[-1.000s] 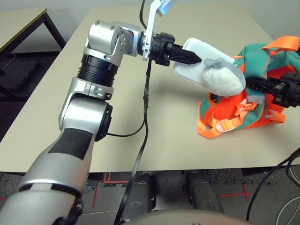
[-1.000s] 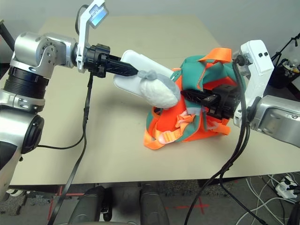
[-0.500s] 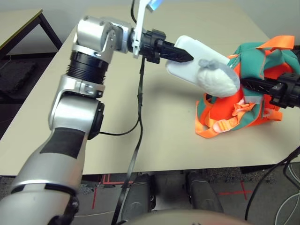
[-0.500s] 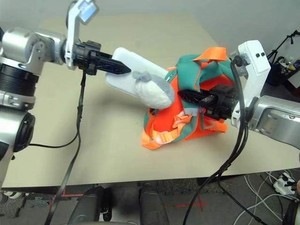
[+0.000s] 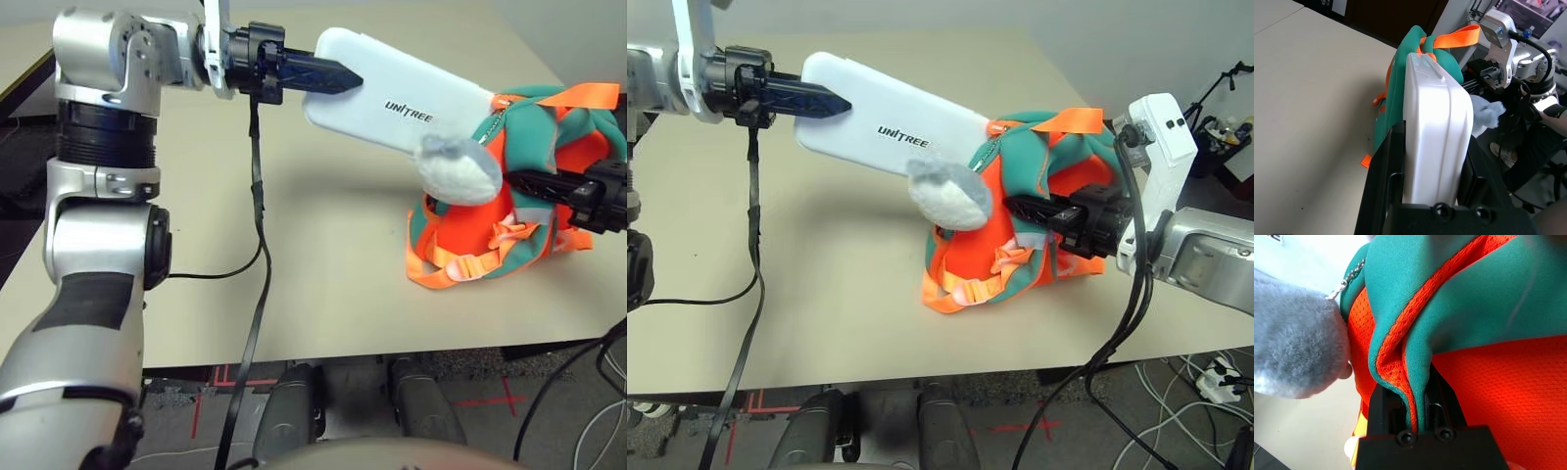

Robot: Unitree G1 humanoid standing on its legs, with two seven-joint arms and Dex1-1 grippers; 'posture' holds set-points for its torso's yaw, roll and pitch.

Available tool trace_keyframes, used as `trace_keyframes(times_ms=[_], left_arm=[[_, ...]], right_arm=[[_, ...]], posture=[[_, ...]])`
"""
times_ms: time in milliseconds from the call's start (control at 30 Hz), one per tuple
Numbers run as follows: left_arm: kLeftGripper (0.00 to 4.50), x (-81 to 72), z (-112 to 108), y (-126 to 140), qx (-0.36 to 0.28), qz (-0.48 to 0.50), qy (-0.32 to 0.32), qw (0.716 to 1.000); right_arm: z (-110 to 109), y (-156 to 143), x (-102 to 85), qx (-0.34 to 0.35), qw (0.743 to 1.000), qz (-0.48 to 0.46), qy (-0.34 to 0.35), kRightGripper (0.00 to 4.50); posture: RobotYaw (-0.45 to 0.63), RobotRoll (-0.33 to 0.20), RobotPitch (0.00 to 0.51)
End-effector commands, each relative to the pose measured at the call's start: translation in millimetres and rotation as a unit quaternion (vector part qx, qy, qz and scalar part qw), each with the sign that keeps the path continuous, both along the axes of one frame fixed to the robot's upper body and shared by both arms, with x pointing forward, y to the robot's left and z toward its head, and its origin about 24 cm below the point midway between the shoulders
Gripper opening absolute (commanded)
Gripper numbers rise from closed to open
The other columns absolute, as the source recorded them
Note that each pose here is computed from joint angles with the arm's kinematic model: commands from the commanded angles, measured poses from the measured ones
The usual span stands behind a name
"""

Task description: Put the pencil case into the backpack and zip it.

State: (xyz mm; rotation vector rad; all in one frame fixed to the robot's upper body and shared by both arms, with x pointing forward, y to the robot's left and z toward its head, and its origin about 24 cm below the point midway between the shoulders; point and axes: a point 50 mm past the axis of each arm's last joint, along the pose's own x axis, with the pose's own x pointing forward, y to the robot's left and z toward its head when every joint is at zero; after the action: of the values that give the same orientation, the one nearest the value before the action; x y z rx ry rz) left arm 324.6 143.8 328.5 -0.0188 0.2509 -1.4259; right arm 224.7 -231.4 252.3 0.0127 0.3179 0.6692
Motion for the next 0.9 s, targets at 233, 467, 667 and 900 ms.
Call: trace_keyframes(times_ms=[233, 467, 667, 900], left_arm=[[1.38, -17.5, -14.2, -9.1, 0.003, -0.052, 0.032, 0.998], [1.38, -24.2, -28.9, -17.7, 0.014, -0.071, 0.060, 0.996], [1.38, -18.5, -41.4, -29.3, 0.033, -0.076, 0.055, 0.995], [1.38, -11.7, -47.4, -53.6, 0.019, -0.094, 0.049, 0.994]], right_arm=[[-0.1, 0.3, -0.5, -0.007, 1.000, 0.002, 0.005, 0.24], [-1.3, -0.6, -0.3, -0.006, 1.000, 0.000, 0.007, 0.24], [-2.1, 1.1, 1.4, -0.004, 1.000, 0.002, 0.006, 0.24], [-3.4, 3.5, 3.3, -0.001, 1.000, 0.006, 0.004, 0.24]], posture=[[-0.10, 0.000, 0.130], [-0.10, 0.000, 0.135], [-0.10, 0.000, 0.136], [-0.10, 0.000, 0.138]])
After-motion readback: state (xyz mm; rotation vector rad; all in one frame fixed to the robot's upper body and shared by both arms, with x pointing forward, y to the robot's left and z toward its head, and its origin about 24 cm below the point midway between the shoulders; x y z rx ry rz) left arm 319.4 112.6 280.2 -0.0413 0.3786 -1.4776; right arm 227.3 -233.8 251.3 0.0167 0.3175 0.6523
